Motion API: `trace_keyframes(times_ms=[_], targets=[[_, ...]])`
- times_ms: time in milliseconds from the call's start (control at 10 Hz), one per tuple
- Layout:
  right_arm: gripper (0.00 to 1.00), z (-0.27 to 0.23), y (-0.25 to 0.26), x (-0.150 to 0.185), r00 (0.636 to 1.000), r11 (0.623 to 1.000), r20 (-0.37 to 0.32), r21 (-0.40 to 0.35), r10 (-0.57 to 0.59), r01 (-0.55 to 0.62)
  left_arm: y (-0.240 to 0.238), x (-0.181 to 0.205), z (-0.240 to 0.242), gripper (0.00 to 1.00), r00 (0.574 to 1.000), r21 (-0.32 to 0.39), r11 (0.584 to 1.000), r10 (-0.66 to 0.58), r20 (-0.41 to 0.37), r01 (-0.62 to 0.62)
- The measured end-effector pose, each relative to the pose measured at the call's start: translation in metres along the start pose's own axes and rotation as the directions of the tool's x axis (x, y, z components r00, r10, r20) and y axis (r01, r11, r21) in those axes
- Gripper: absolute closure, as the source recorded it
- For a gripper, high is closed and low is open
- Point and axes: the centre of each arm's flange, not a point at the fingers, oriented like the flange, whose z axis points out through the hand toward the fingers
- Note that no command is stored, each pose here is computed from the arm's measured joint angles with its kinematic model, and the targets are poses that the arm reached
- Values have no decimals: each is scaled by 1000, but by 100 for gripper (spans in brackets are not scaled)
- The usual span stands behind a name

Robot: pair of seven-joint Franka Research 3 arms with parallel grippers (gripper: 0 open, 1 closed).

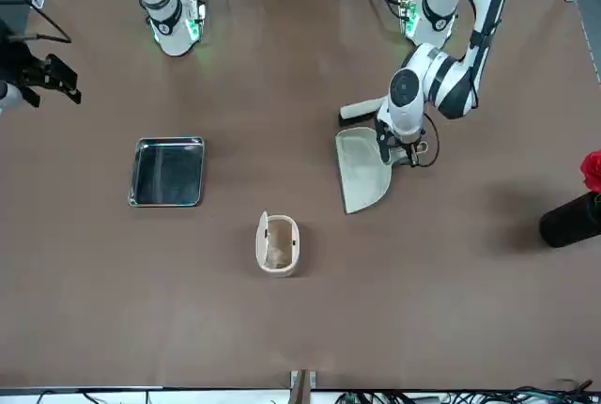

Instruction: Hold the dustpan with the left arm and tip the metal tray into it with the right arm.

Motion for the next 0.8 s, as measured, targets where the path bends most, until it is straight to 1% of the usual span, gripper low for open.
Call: trace_keyframes(times_ms=[100, 200, 400, 500, 600, 700, 800], targets=[[0, 0, 1, 0, 1000, 1000, 0, 0, 1, -1, 1, 0, 1, 66, 1000, -6, 1000, -14, 9, 14], [0, 0, 1, 0, 1000, 1000, 0, 0, 2, -2, 5, 1, 1, 56, 999, -14, 999, -47, 25, 47], [0, 0, 1, 0, 1000, 1000, -1, 0, 3, -3, 8, 4, -2, 26, 995, -13, 996, -89, 33, 90], [0, 0, 2, 0, 1000, 1000, -2, -1, 3, -3, 7, 3, -9, 12, 994, -2, 995, -103, 25, 103], [0, 0, 2, 0, 1000, 1000, -3, -1, 3, -3, 3, -2, -24, 3, 992, 14, 992, -123, 14, 122], [0, 0, 1, 0, 1000, 1000, -3, -1, 3, -3, -4, -12, -44, 1, 986, 26, 985, -169, -15, 169], [0, 0, 2, 0, 1000, 1000, -3, -1, 3, -3, -17, -31, -64, 1, 971, 25, 971, -234, -56, 236]])
